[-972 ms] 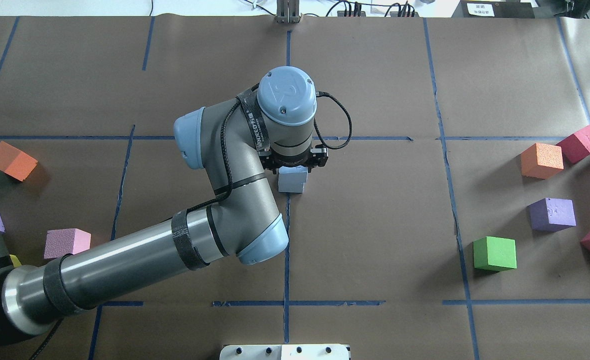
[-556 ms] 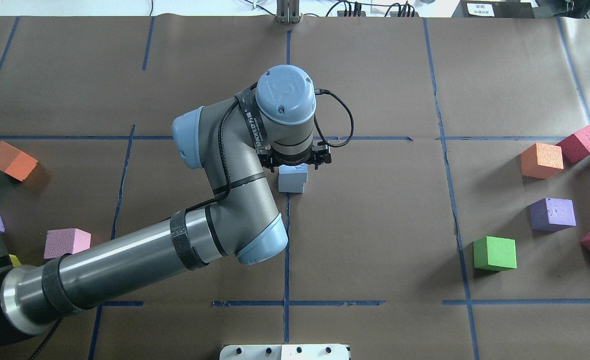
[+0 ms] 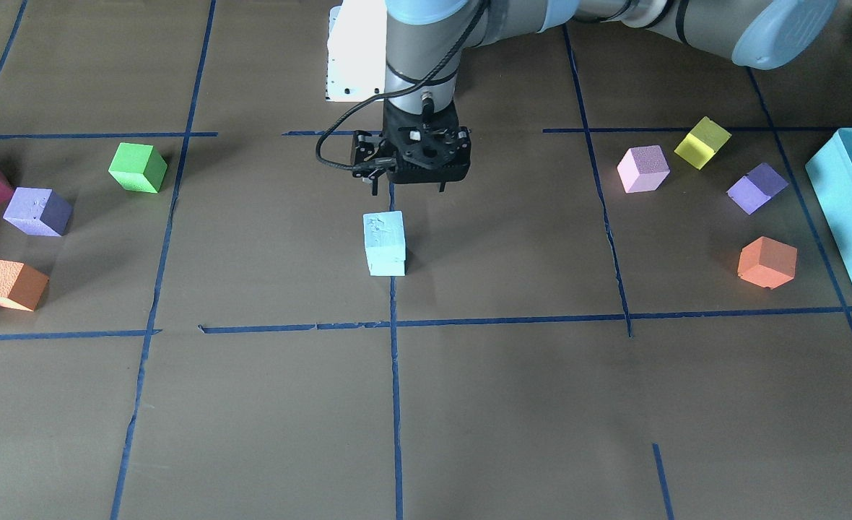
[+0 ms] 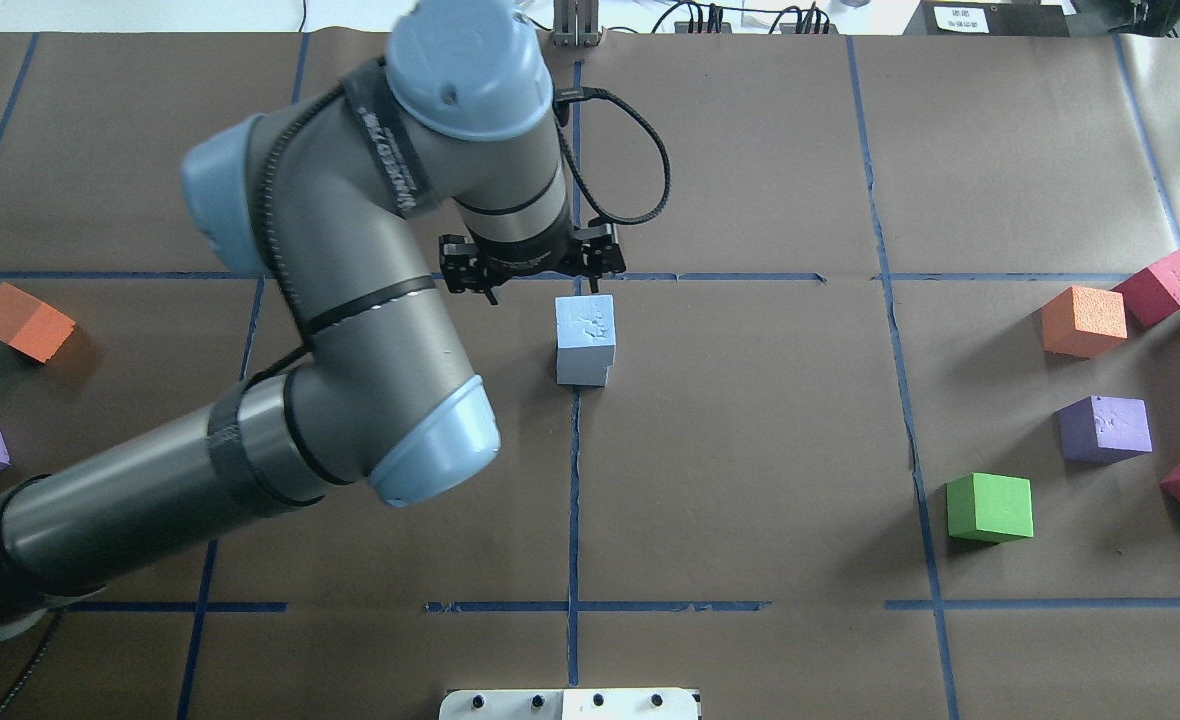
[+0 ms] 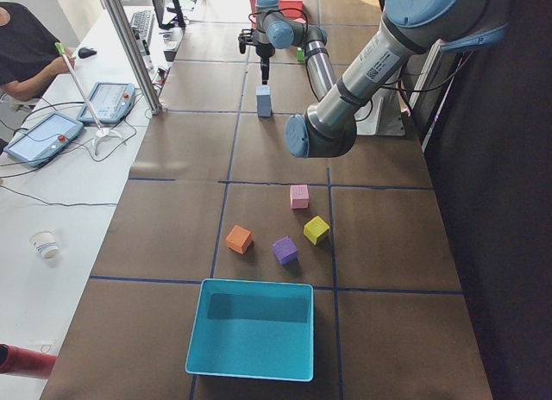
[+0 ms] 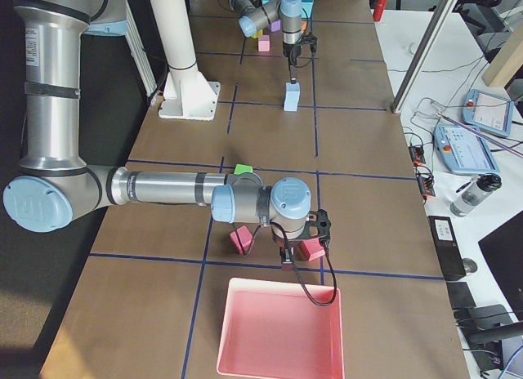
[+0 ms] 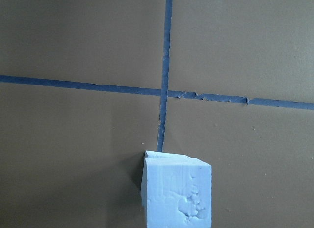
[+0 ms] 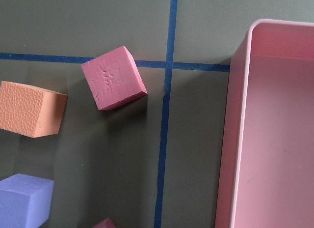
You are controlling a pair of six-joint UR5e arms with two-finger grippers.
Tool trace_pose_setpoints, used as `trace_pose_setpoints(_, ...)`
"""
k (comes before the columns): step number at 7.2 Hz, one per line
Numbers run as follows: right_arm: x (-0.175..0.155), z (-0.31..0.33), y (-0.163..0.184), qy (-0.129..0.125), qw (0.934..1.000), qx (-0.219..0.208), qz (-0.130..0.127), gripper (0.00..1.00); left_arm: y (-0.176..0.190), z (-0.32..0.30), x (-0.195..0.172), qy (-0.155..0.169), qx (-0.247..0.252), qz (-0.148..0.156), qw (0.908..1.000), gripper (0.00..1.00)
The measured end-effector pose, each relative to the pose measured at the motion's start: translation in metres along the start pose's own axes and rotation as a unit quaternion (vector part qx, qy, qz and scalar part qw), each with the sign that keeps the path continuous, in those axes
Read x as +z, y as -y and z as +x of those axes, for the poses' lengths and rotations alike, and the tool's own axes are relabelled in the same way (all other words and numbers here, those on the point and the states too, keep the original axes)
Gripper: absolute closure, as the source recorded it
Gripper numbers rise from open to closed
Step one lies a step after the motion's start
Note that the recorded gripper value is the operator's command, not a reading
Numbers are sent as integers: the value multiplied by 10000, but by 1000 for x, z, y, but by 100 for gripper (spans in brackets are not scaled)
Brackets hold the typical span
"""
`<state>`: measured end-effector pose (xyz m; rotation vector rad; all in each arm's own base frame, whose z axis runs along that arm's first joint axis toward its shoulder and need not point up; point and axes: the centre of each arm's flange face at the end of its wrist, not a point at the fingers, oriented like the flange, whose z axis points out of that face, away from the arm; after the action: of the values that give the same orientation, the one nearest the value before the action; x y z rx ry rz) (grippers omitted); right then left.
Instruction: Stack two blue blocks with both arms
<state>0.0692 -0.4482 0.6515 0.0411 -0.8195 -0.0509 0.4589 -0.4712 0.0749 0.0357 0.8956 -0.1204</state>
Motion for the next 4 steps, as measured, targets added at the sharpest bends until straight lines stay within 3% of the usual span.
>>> trace_pose_setpoints(4,-3,-3,3,-9,10000,-23,33,0,46,-197,-85,494,920,-37,9945,0)
